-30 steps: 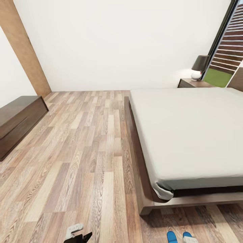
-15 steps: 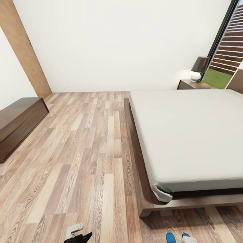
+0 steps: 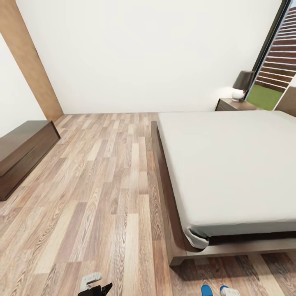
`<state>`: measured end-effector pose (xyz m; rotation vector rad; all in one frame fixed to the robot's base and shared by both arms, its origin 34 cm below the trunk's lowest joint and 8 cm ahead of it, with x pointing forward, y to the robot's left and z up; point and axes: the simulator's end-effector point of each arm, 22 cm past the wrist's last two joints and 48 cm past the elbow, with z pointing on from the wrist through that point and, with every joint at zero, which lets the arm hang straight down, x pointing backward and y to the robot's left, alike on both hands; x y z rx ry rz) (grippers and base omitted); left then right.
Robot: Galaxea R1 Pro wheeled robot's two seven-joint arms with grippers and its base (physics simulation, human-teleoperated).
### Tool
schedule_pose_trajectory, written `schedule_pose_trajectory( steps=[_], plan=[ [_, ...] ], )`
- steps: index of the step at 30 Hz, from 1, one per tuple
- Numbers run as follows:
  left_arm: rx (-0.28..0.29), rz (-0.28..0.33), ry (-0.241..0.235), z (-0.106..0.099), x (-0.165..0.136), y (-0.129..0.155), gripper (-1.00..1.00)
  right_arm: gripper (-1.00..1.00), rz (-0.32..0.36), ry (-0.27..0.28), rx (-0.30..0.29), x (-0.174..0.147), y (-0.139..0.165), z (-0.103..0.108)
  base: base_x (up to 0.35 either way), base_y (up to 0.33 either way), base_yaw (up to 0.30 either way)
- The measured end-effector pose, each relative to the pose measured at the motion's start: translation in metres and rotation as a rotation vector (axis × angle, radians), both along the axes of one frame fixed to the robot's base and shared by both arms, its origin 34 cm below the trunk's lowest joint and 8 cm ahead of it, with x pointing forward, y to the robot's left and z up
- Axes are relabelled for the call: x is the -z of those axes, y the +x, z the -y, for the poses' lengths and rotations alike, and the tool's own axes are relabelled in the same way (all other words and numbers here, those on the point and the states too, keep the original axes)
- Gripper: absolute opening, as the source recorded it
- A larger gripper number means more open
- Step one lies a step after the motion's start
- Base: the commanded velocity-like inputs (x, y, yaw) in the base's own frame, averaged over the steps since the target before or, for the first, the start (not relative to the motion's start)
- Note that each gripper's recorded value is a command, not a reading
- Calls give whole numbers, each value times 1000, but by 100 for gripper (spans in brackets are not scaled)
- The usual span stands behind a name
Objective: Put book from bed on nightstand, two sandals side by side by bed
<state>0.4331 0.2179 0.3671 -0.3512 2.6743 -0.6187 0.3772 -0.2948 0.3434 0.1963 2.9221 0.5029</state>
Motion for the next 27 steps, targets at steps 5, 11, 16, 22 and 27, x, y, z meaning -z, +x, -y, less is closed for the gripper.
schedule_pose_trajectory(
  steps=[5, 11, 16, 22, 27],
  plan=[
    [10, -1, 1, 1, -10, 1, 100, 100, 0, 0, -2, -10, 1, 0, 0, 0, 0],
    [28, -3, 4, 4, -21, 0, 100, 100, -1, 0, -2, -22, 3, 0, 0, 0, 0],
    [30, -4, 3, 6, -30, 1, 100, 100, -1, 0, -2, -31, 4, 0, 0, 0, 0],
    [31, -3, -9, 15, -42, 2, 100, 100, -1, 0, -2, -43, 5, 0, 0, 0, 0],
    [30, -4, -13, 18, -52, 3, 100, 100, -1, 0, -2, -52, 6, 0, 0, 0, 0]
  ],
)
